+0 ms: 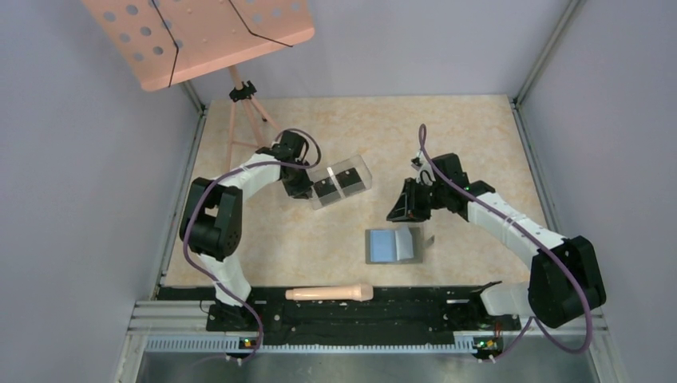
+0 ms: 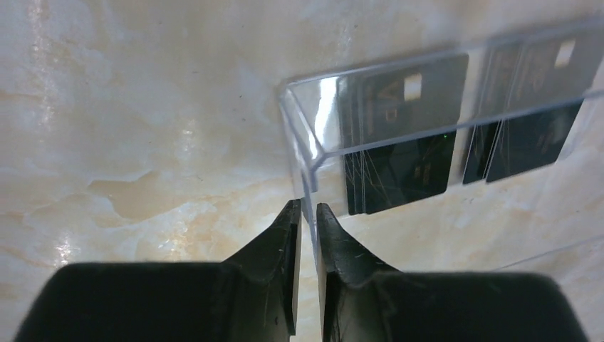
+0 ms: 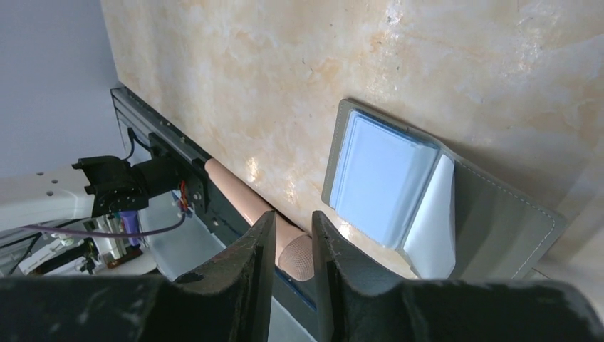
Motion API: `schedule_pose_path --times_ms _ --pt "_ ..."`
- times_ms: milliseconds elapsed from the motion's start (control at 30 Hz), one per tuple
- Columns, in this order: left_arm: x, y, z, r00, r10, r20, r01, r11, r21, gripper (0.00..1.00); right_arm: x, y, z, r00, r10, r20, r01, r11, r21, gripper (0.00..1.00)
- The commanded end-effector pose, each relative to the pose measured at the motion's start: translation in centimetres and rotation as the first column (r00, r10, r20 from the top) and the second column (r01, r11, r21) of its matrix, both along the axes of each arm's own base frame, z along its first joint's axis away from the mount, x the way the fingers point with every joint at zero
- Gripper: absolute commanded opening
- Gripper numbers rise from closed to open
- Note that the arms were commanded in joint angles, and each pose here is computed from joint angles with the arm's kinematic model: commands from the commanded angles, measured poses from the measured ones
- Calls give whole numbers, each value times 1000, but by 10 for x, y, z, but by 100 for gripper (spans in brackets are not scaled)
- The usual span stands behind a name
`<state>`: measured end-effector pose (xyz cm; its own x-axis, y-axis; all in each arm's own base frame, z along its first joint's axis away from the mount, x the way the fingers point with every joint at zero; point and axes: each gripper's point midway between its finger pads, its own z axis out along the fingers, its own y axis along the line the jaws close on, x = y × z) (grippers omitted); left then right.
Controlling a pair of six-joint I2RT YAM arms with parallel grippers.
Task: Put the credit cards into the card holder
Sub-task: Move the storage box to the center of the board.
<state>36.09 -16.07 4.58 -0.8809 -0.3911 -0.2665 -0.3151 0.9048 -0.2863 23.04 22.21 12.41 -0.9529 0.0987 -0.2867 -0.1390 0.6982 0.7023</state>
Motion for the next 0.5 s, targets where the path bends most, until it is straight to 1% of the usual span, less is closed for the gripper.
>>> schedule_pose_path --times_ms 0,200,333,367,467 --pt "-18 9 9 999 -29 14 29 999 18 15 10 3 19 999 18 44 -19 1000 21 26" --pt "-40 17 10 999 -49 19 49 998 31 12 7 1 14 999 39 35 -39 999 1 40" --pt "-56 23 6 997 -71 5 71 996 63 12 4 -1 15 998 45 37 -45 999 -7 49" --pt "-59 29 4 998 -68 7 67 994 89 12 3 -2 15 998 44 38 -43 999 -8 51" --pt "-71 39 3 997 -76 2 75 990 122 13 2 -4 15 998 42 45 -42 999 -13 55"
